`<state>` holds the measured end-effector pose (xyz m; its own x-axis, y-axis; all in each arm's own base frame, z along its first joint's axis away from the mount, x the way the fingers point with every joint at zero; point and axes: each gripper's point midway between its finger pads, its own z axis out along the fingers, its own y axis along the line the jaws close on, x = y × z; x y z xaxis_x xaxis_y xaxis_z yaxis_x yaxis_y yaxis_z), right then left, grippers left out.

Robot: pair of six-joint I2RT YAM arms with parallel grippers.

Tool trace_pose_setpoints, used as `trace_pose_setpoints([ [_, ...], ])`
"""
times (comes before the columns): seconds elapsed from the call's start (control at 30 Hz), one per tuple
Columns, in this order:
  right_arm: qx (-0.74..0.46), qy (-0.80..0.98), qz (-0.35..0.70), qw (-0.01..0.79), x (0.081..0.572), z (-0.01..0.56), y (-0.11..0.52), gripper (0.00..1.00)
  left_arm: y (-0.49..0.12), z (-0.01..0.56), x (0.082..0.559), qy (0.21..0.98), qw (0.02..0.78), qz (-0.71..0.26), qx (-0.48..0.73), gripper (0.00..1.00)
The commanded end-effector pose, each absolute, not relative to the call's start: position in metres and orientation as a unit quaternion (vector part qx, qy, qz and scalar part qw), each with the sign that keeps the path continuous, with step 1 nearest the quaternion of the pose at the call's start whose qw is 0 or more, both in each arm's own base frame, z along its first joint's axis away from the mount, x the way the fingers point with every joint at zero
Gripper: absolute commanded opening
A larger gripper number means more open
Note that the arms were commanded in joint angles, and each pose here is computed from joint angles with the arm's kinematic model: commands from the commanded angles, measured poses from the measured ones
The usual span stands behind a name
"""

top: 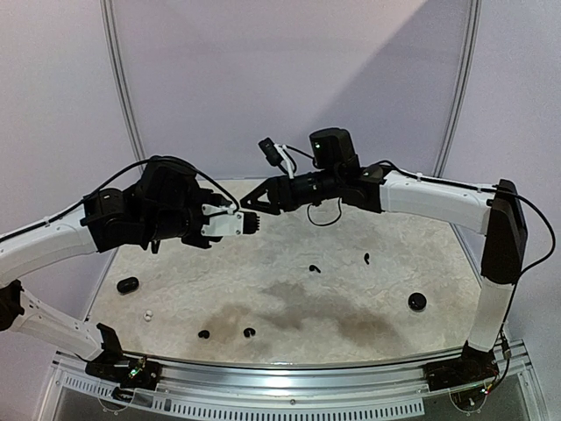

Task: Insert the wireless bluetooth earbuds into the charging case

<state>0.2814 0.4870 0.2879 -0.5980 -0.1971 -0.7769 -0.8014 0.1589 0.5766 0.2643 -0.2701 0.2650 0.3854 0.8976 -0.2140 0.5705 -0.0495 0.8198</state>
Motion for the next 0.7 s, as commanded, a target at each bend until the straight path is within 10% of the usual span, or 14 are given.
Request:
trace_pose_setpoints([
  [0.0, -0.378, 0.674, 0.579, 0.258, 0.263, 0.302, 0.501, 0.65, -0.281, 0.273, 0.267, 0.509, 0.47, 0.191, 0.695, 0.0],
  [0.57, -0.394, 0.686, 0.573, 0.214, 0.259, 0.279, 0.517, 0.34, -0.288, 0.279, 0.278, 0.513, 0.483, 0.202, 0.68, 0.0],
  [0.67, -0.395, 0.685, 0.574, 0.213, 0.259, 0.279, 0.519, 0.16, -0.288, 0.28, 0.278, 0.513, 0.485, 0.201, 0.679, 0.0],
])
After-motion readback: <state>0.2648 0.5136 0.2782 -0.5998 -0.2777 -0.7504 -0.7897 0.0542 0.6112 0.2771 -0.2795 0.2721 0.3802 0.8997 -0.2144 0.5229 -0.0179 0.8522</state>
